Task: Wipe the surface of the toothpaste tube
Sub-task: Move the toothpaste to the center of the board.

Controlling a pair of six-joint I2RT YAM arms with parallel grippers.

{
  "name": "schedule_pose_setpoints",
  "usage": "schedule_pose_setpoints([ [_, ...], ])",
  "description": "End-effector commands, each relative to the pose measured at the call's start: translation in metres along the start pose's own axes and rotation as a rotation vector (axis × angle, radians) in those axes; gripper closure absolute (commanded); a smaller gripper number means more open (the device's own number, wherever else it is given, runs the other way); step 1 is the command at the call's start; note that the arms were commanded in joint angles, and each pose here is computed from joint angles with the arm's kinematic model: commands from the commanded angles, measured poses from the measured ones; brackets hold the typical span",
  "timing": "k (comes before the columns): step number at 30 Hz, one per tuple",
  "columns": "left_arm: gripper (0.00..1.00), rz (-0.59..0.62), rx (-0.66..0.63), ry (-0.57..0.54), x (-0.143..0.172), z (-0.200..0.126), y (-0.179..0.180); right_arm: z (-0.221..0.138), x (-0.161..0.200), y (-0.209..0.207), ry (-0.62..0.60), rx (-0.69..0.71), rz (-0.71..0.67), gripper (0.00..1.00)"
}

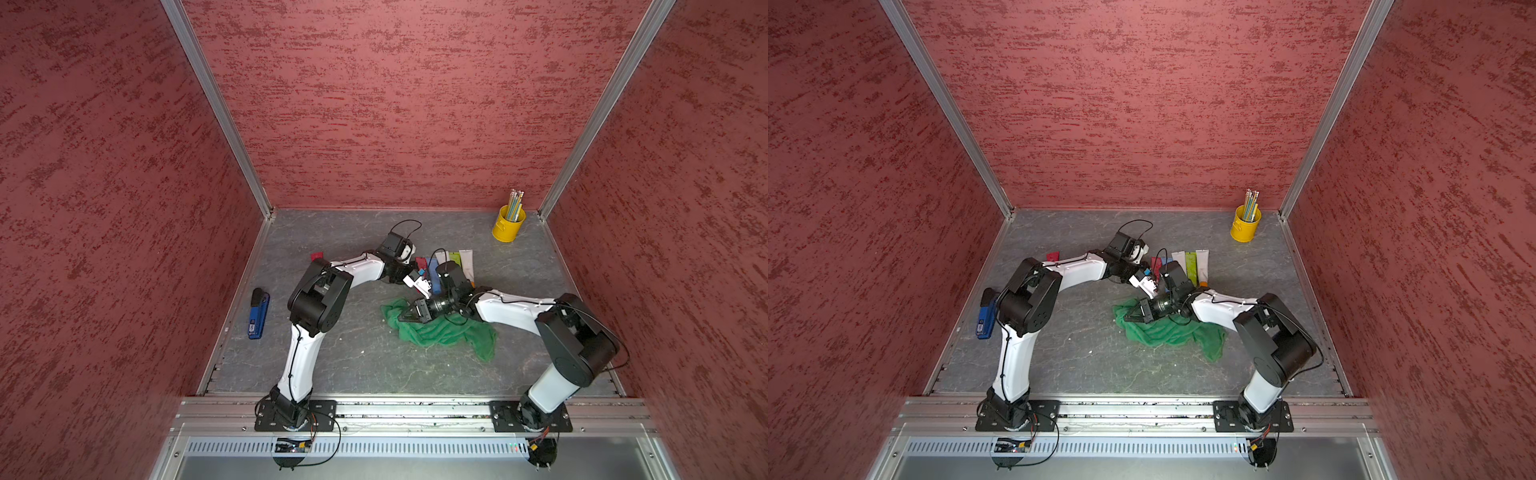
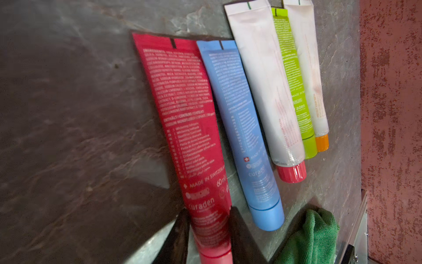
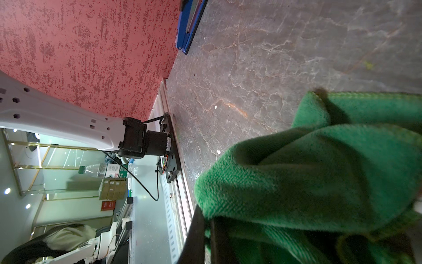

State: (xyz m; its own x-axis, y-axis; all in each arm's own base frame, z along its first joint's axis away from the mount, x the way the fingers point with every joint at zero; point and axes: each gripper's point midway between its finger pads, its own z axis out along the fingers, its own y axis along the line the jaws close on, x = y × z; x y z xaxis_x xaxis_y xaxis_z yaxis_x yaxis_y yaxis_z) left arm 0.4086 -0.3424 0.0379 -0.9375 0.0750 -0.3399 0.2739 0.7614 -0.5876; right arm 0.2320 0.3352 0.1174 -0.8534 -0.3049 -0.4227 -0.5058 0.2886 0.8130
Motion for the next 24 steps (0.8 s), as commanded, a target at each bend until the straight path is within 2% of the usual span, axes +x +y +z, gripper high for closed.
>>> schedule_pose_setpoints([
  [1, 0.69, 0.004, 0.022, 0.016, 0.002, 0.013, -0.003, 0.003, 0.003, 0.002, 0.005, -0.027, -0.013, 0.97],
  [12, 0.68, 0.026, 0.056, 0.042, 0.006, 0.025, -0.018, 0.004, 0.005, 0.001, 0.008, -0.029, -0.013, 0.97],
  [24, 0.70, -0.035, 0.024, 0.063, 0.046, 0.023, 0.000, 0.003, 0.007, 0.001, 0.008, -0.030, -0.011, 0.97],
])
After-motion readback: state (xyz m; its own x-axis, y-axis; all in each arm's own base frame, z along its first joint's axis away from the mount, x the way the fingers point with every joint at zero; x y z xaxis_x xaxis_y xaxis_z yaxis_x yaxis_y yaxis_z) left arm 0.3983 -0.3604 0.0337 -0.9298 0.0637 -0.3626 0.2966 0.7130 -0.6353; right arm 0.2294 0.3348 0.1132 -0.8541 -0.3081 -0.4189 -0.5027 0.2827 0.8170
